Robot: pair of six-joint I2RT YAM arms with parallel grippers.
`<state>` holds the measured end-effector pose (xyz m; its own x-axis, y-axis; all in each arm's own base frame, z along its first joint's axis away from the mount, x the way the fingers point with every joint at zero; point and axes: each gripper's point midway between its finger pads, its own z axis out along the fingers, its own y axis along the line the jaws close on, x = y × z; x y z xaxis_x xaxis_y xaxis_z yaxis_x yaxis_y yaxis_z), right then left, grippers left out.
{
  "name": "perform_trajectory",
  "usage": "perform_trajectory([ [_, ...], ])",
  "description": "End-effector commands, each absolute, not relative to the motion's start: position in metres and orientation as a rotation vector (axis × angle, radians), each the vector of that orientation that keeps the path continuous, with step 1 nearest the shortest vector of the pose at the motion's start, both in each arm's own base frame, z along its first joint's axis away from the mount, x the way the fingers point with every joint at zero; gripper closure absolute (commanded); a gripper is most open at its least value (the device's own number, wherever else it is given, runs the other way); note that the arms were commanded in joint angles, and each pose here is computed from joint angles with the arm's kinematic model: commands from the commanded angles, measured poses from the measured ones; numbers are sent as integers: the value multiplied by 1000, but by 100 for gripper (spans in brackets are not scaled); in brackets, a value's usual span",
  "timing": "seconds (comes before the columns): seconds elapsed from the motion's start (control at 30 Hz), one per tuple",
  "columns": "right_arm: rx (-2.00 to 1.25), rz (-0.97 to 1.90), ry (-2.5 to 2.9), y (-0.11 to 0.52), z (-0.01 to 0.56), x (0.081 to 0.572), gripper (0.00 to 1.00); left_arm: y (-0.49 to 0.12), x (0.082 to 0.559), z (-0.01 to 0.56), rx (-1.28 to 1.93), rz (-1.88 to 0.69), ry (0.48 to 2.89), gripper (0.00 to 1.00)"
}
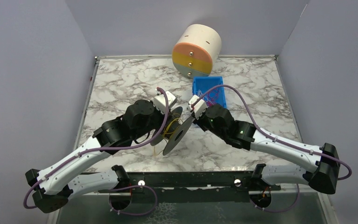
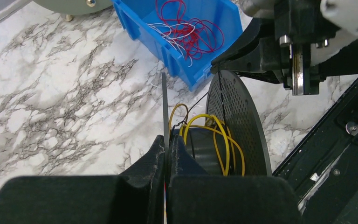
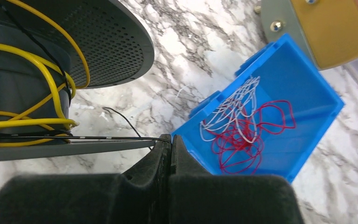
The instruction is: Wrap the cables
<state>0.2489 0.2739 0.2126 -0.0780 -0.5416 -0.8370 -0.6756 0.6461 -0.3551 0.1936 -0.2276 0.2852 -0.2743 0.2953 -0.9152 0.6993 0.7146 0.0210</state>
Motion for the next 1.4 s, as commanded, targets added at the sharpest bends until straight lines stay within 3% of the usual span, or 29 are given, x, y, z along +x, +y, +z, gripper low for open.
perform_trajectory([
  [0.0,-820,157,1836,249,200,258,99,-225,165,311,864,-598,1794,100],
  [0.13,-750,247,1870,248,192,249,98,-225,156,328,871,-655,1754,100],
  [0.4,-634,373,1875,248,178,239,86,-227,143,351,891,-734,1691,100],
  [0.67,-538,470,1827,251,184,236,87,-226,135,368,890,-783,1647,100],
  [0.83,-516,500,1816,252,185,235,97,-223,133,380,867,-804,1618,100],
  [0.93,-522,565,1799,259,186,229,98,-223,131,389,852,-823,1594,100],
  [1.37,-532,727,1827,264,170,204,78,-216,141,414,752,-800,1559,100],
])
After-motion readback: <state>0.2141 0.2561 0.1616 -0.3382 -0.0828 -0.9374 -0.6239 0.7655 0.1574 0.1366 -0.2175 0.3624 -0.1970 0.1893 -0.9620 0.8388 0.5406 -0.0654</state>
